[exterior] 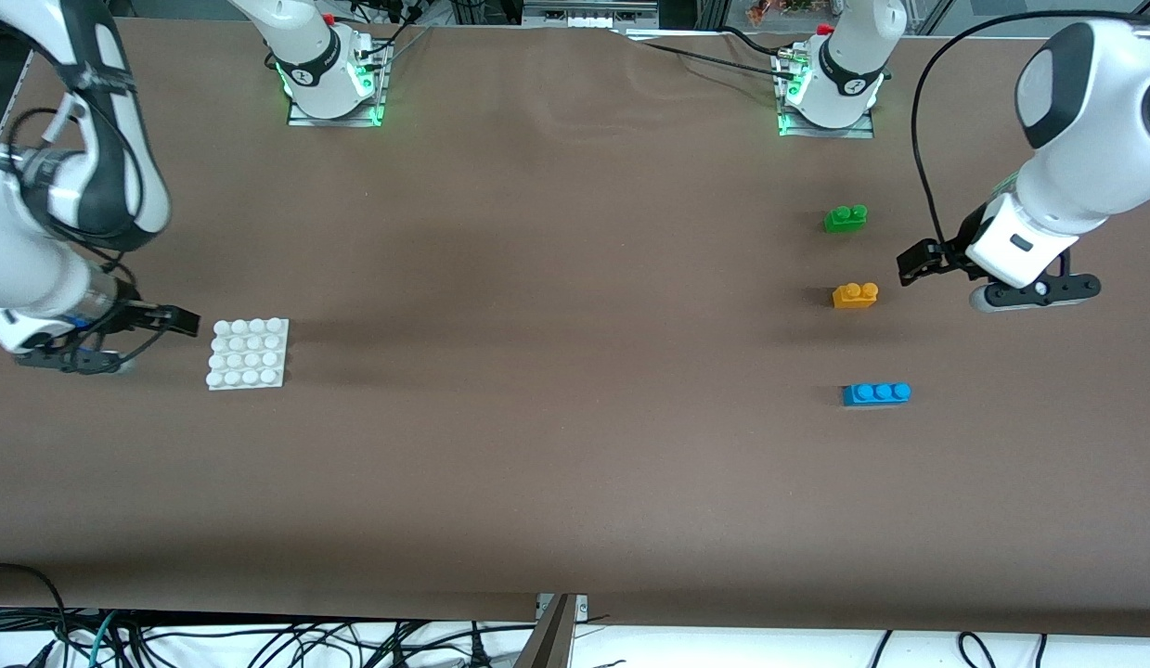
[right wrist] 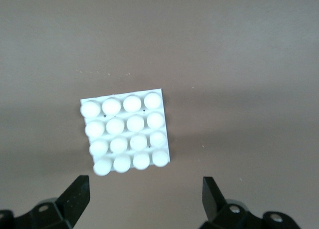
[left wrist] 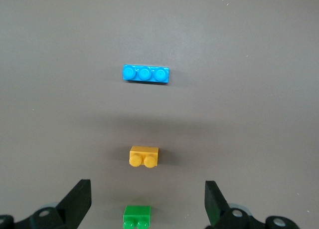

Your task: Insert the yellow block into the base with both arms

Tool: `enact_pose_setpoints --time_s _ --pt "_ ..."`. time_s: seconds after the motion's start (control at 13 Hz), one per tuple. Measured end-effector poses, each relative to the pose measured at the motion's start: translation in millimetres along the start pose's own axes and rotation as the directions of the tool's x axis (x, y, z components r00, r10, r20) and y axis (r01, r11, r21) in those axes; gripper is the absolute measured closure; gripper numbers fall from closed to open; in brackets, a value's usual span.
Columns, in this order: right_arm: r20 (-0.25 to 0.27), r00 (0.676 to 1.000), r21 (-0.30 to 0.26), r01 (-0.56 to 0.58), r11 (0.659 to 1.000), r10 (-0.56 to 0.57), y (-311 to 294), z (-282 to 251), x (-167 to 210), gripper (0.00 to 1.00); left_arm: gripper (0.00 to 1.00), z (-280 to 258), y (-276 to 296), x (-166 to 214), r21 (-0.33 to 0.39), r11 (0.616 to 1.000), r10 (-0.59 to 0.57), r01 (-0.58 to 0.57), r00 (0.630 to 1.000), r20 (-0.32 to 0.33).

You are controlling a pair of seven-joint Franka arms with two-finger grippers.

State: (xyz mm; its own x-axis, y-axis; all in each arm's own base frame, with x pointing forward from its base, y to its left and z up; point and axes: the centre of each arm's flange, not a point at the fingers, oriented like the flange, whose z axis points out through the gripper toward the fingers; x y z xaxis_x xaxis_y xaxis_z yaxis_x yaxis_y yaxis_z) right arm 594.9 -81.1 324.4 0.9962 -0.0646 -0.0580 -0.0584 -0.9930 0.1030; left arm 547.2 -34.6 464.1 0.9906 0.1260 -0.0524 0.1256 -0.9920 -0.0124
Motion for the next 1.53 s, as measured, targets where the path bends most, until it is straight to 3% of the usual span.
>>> enact_pose_setpoints --time_s 0.23,0.77,1.23,1.53 --pt "0.004 1.000 -0.002 0.009 1.000 -0.009 -5 41 -6 0.00 0.00 15 0 -1 -0.001 1.000 0.015 -0.015 1.000 -0.006" --pt "-0.049 0.998 -0.011 0.027 1.000 -0.027 -13 108 -4 0.00 0.00 60 -3 -1 -0.004 0.999 0.052 -0.052 0.999 -0.008" --pt "-0.064 0.997 -0.013 0.029 0.999 -0.030 -15 118 -2 0.00 0.00 112 -23 -2 0.007 0.997 0.081 -0.081 0.996 -0.023" --pt "-0.064 0.997 -0.013 0.034 0.999 -0.035 -18 123 -1 0.00 0.00 153 -28 -14 0.006 0.996 0.091 -0.091 0.996 0.017"
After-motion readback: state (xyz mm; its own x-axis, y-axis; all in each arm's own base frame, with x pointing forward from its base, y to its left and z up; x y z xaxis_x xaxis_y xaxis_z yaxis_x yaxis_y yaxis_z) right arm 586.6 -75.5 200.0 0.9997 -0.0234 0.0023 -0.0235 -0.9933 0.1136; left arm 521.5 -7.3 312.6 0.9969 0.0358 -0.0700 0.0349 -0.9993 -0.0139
